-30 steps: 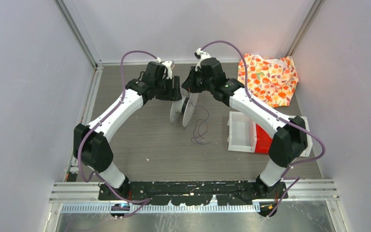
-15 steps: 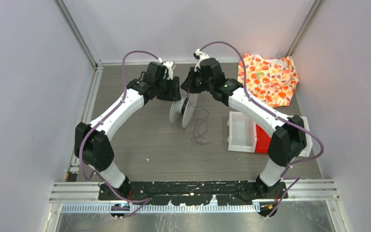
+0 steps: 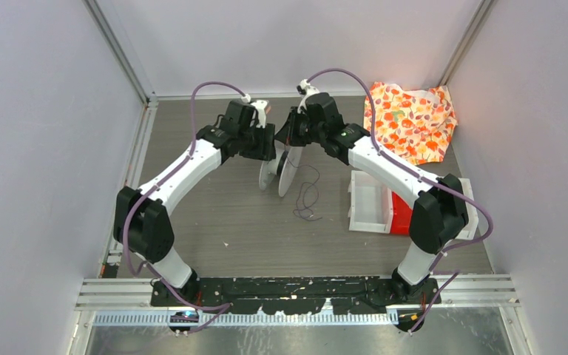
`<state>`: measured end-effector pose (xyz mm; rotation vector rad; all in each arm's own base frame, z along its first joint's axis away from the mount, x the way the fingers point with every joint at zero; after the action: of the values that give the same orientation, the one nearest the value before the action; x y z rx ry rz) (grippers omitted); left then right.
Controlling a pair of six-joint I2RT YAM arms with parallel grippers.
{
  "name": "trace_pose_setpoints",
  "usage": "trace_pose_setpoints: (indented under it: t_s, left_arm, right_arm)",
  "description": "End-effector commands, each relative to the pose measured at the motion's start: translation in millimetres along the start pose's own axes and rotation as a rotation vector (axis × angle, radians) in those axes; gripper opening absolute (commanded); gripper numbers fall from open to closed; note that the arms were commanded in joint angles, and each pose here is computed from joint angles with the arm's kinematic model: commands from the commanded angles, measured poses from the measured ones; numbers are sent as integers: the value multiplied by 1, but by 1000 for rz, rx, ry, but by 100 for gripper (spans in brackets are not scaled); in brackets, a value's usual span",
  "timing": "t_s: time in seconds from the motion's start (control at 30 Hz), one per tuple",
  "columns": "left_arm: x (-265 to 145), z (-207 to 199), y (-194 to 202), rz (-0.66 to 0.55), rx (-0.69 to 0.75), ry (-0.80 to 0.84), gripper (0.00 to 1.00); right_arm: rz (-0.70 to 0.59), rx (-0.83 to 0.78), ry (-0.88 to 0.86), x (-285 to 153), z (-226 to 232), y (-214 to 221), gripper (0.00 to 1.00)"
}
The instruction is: Wrap the cables
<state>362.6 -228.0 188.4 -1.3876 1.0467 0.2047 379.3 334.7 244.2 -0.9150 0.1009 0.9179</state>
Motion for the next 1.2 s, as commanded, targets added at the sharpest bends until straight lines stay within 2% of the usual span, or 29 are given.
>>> trace_pose_setpoints:
  t_s: [0.0,0.17,0.37,0.47,0.8,1.17]
  left_arm:
    - [-15,-9,-23,-112,10,40,54]
    - [-18,-9,-22,-118,12,37,50]
    - [-20,-9,-20,-121,15,36,62]
    - [-21,-9,-20,-120,16,35,64]
    - [-20,-9,-19,-115,18,40,57]
    - [-20,-7,-24,-136,0,26,53]
  right_arm:
    - [-58,26,-69,-8,18,-15,1]
    - [-74,44,-70,-11,17,-18,1]
    - [-102,94,-95,-14,18,-22,1]
    - [-107,102,-107,-17,20,-24,1]
    - [-147,105,-142,-31,31,-36,1]
    - [-118,118,-139,-22,24,-28,1]
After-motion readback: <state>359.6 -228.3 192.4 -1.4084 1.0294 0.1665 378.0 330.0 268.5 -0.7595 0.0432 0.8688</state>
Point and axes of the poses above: each gripper's point midway between its finger pads, its own x axis out along the fingers, its own z axis along the line the jaws close on, y = z × x, the point moved 1 cm from there along -x, back along the fingers, and after that the axes turned 8 degrees about x, right-handed, at the moved point
